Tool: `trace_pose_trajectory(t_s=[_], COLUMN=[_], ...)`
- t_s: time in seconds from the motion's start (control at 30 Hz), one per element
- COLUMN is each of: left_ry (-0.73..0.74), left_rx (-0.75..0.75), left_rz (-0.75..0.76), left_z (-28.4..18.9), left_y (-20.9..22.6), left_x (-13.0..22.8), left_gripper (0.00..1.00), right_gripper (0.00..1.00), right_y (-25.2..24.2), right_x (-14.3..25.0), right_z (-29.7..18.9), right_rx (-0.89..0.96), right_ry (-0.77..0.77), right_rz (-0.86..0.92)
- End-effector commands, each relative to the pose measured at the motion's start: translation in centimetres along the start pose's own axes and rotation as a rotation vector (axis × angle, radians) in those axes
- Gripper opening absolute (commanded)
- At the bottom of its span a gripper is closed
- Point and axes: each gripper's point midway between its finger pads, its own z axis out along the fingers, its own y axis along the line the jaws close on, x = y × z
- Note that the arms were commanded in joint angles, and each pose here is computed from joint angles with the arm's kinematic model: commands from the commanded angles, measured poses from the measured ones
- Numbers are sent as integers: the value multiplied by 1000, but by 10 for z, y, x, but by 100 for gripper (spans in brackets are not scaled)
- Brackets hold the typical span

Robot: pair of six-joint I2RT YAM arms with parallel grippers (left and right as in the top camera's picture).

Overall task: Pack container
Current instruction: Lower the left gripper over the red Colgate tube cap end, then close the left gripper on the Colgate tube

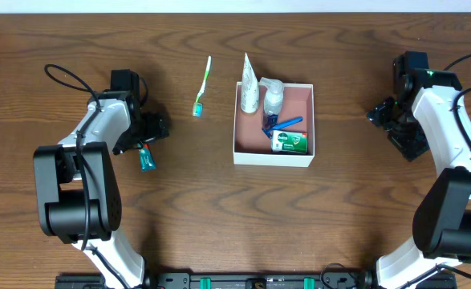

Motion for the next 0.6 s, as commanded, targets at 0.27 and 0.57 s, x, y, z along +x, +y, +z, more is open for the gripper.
trace_pose_trajectory(t_s=[0.27, 0.57], left_ry=[33, 35], left_rx=[-9, -10], left_rz=[24, 25], left_z=[6, 6], left_y=[4, 4], left_x=[8, 8], left_gripper=[95, 79], right_gripper=[99, 99], right_y=[-1, -1], right_x=[-4, -4], right_z=[1, 1], right_rx=[9, 9], right_ry=[-8, -8], right_rz=[1, 1])
